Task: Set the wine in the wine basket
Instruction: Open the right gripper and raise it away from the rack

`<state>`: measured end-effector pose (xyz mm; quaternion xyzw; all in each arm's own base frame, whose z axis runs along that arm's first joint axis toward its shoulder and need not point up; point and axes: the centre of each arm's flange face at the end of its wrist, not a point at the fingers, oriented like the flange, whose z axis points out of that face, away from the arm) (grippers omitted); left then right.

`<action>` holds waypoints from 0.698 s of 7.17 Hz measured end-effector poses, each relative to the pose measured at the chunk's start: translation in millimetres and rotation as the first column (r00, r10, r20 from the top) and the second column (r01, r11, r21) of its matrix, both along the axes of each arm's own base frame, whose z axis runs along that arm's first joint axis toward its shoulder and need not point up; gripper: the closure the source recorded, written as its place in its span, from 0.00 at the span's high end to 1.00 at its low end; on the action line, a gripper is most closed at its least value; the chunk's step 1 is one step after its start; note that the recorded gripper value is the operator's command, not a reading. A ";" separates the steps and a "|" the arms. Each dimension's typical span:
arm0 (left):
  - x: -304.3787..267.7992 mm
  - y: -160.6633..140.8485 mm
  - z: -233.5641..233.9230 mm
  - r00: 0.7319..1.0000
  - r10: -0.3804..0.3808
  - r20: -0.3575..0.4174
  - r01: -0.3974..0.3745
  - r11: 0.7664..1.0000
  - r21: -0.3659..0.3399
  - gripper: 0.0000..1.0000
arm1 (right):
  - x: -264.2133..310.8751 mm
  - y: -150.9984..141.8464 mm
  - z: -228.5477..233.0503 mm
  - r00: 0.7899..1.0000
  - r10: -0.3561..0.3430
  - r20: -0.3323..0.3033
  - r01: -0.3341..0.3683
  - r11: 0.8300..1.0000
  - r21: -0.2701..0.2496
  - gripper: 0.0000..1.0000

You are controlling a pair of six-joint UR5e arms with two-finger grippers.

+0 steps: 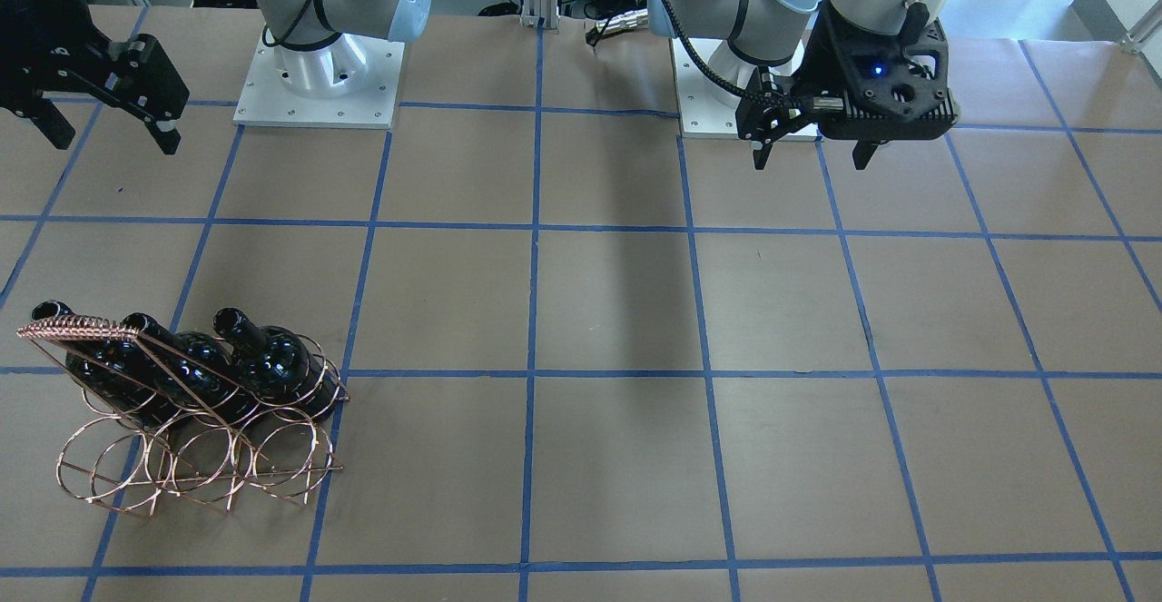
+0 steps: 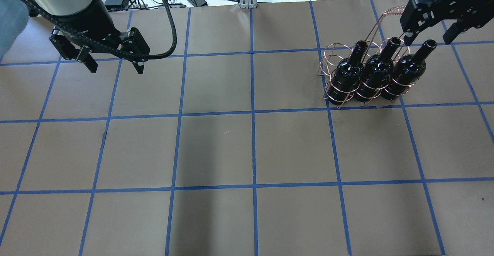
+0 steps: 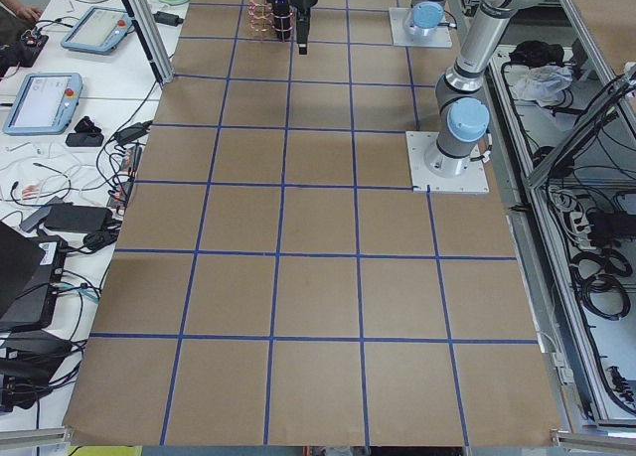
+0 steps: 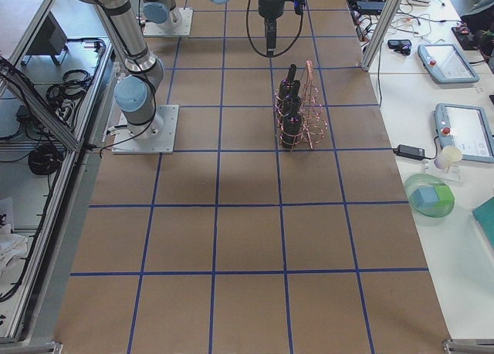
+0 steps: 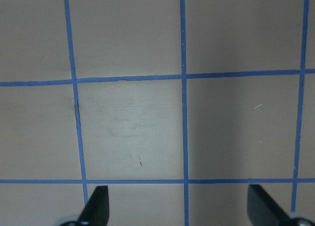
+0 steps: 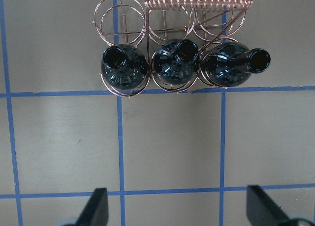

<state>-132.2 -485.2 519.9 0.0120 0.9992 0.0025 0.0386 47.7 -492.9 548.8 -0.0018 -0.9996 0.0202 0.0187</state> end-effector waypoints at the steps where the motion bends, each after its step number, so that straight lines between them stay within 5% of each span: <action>1: 0.1 -0.1 0.0 1.000 0.000 0.000 0.000 1.000 -0.001 1.00 | 17.9 1.8 -0.3 1.000 0.018 -0.001 -0.018 1.000 0.000 1.00; 5: 3.0 -0.7 0.2 1.000 0.006 -0.001 -0.006 1.000 -0.001 1.00 | 103.6 15.8 -3.8 0.999 0.033 -0.011 -0.033 0.999 -0.011 1.00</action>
